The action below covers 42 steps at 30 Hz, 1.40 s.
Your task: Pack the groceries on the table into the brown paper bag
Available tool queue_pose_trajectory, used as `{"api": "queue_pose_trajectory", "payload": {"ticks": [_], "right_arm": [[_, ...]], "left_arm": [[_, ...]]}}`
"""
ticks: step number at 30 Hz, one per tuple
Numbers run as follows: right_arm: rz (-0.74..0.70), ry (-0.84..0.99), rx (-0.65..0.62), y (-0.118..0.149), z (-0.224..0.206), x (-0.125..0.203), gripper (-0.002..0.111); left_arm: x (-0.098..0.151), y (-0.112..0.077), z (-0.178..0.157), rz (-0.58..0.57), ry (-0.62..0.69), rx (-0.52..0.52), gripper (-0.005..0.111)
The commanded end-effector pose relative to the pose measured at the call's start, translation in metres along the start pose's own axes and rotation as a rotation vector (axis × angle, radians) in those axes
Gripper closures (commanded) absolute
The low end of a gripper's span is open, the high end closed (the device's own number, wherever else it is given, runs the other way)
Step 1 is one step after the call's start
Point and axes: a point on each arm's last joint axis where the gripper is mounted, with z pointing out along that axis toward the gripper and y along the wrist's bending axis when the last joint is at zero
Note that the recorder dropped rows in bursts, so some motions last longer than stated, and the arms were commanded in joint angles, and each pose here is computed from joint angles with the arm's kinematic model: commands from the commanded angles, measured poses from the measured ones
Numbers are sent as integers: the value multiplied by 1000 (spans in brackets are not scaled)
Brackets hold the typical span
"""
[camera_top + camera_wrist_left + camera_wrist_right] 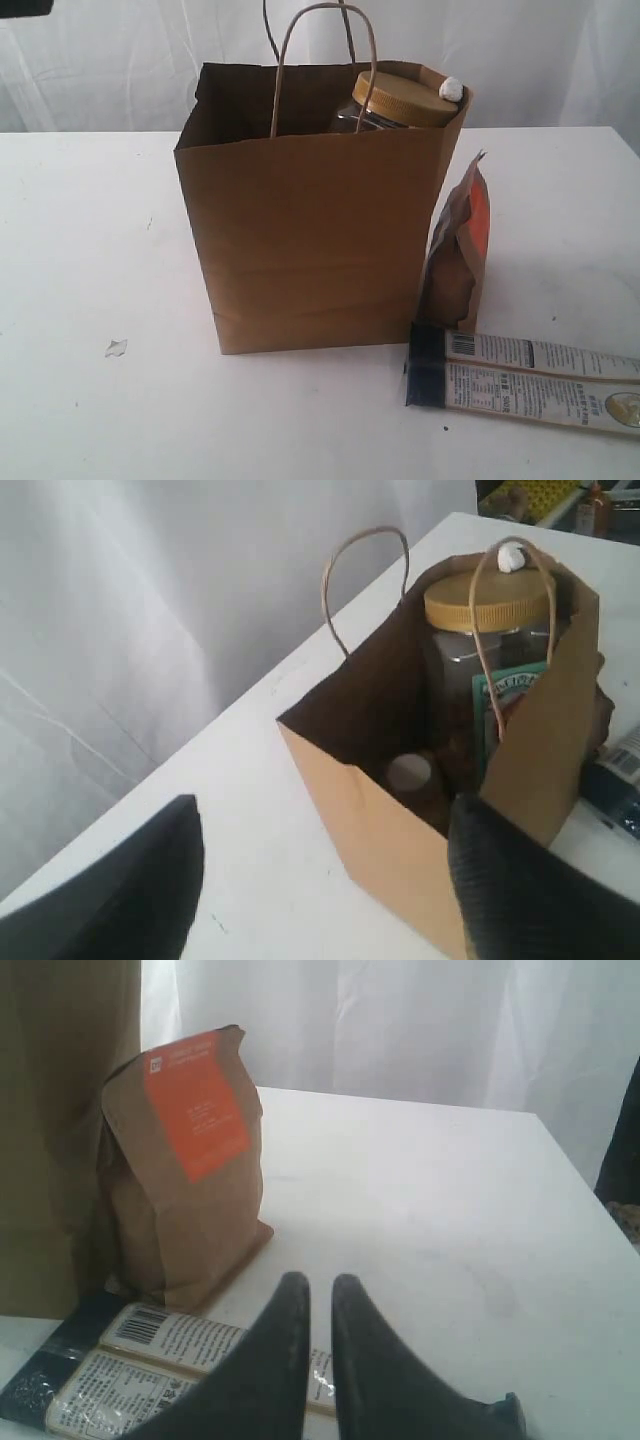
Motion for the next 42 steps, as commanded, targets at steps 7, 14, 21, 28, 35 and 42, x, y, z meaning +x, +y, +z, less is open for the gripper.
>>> {"api": "queue_pose_trajectory", "payload": {"ticks": [7, 14, 21, 28, 35, 42], "right_arm": [[1, -5, 2, 0, 0, 2, 99], [1, -5, 2, 0, 0, 2, 99], [1, -5, 2, 0, 0, 2, 99], [1, -5, 2, 0, 0, 2, 99], [1, -5, 2, 0, 0, 2, 99], [1, -5, 2, 0, 0, 2, 99]], "left_arm": [[64, -43, -36, -108, 2, -23, 36], [77, -54, -47, -177, 24, -21, 36], [81, -58, -47, -180, 70, 21, 36], [81, -58, -46, -187, 73, 29, 36], [93, -60, -37, -197, 64, 26, 36], [127, -52, -34, -55, -47, -259, 36]]}}
